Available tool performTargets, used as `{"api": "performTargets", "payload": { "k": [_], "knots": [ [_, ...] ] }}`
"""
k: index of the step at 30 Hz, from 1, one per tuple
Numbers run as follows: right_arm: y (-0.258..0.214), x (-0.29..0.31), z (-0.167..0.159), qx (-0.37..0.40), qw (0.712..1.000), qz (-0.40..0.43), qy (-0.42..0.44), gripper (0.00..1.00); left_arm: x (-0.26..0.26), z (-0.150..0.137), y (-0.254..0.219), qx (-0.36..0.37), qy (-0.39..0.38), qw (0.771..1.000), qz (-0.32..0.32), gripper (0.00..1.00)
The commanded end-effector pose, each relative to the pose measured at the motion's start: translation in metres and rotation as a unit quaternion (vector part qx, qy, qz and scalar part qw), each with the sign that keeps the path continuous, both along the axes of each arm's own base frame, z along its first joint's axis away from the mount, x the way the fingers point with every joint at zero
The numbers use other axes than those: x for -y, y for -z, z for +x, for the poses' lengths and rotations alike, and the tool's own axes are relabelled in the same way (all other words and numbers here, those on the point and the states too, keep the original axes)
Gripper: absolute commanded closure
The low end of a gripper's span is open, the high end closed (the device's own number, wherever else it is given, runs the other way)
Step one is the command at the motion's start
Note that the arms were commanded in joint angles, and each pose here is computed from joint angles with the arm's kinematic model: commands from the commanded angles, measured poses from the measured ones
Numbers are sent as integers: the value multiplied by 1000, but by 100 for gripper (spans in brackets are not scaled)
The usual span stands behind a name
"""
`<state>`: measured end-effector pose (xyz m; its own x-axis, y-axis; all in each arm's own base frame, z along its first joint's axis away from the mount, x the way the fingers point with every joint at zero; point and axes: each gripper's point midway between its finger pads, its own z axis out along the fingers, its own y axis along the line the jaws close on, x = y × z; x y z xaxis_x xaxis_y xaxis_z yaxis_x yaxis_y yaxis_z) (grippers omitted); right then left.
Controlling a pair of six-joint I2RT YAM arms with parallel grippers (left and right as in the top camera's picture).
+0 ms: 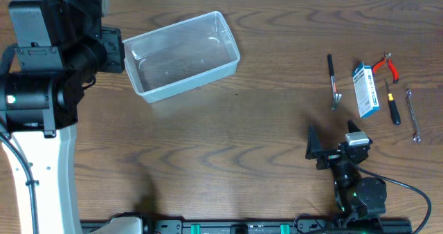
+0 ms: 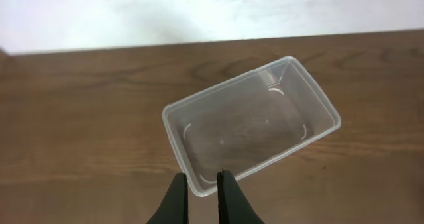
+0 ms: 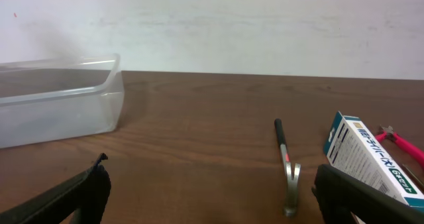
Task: Pack container
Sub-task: 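Raise the left arm and move its gripper to the container's left end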
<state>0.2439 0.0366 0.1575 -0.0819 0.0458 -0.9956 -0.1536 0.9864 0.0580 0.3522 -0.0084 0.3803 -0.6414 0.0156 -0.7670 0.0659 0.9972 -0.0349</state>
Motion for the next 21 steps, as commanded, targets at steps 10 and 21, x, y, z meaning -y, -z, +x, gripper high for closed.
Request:
{"api": "performTargets", "payload": {
  "k": [10, 21],
  "knots": [
    [0, -3, -1, 2, 1000, -5, -7, 1, -79, 40, 77, -114, -227, 958, -131, 94],
    [0, -3, -1, 2, 1000, -5, -7, 1, -88, 60, 171, -248, -242, 928, -137, 93]
  ]
}}
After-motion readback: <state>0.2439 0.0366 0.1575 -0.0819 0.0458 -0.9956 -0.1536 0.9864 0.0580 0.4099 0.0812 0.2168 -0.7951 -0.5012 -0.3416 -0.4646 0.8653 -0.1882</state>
